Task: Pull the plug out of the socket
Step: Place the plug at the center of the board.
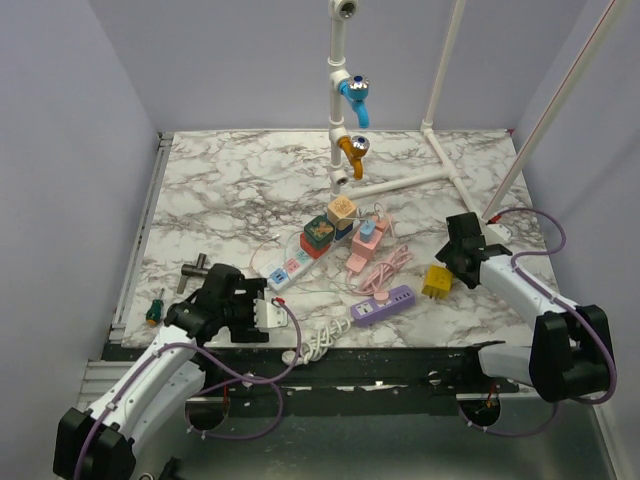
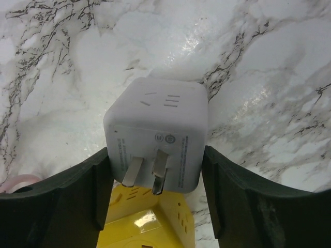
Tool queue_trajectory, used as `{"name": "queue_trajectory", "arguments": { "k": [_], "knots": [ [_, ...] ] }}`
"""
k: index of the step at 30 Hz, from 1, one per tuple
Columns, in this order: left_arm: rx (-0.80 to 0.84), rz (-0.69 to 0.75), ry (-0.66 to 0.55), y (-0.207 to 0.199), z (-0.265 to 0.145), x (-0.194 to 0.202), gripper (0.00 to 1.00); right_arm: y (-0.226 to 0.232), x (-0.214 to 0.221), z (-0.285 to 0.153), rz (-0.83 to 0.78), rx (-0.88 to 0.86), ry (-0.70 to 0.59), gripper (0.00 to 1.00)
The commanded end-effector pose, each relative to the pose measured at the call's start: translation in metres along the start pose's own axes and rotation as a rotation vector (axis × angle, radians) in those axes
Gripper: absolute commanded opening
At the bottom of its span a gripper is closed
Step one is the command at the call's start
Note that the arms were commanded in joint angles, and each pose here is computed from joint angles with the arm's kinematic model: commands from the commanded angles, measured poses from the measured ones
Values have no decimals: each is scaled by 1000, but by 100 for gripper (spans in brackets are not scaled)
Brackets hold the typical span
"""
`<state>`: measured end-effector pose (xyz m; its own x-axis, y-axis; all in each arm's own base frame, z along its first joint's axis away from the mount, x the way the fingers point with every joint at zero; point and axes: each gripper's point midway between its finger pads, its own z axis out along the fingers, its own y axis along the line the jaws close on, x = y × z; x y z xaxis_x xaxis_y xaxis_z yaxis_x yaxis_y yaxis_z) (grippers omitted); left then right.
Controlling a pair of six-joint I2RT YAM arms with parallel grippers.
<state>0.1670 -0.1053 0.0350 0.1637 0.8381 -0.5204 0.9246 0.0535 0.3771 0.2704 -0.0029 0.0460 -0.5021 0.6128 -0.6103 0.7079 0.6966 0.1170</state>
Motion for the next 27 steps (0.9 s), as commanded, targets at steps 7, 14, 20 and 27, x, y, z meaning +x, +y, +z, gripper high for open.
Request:
{"name": "queue_trajectory", "arguments": {
  "k": [7, 14, 20, 27],
  "knots": [
    [-79, -20, -122, 30, -44, -50, 98, 35, -39, -41, 25, -188, -51, 95],
    [-33, -107, -295, 45, -63, -102, 99, 59, -69, -79, 11, -319, -119, 100],
    [77, -248, -314, 50, -44, -112, 98, 76, -88, -113, -6, -422, -174, 100],
    [43, -349, -223, 67, -6, -89, 98, 114, -74, -152, -113, -510, -231, 100]
  ]
}}
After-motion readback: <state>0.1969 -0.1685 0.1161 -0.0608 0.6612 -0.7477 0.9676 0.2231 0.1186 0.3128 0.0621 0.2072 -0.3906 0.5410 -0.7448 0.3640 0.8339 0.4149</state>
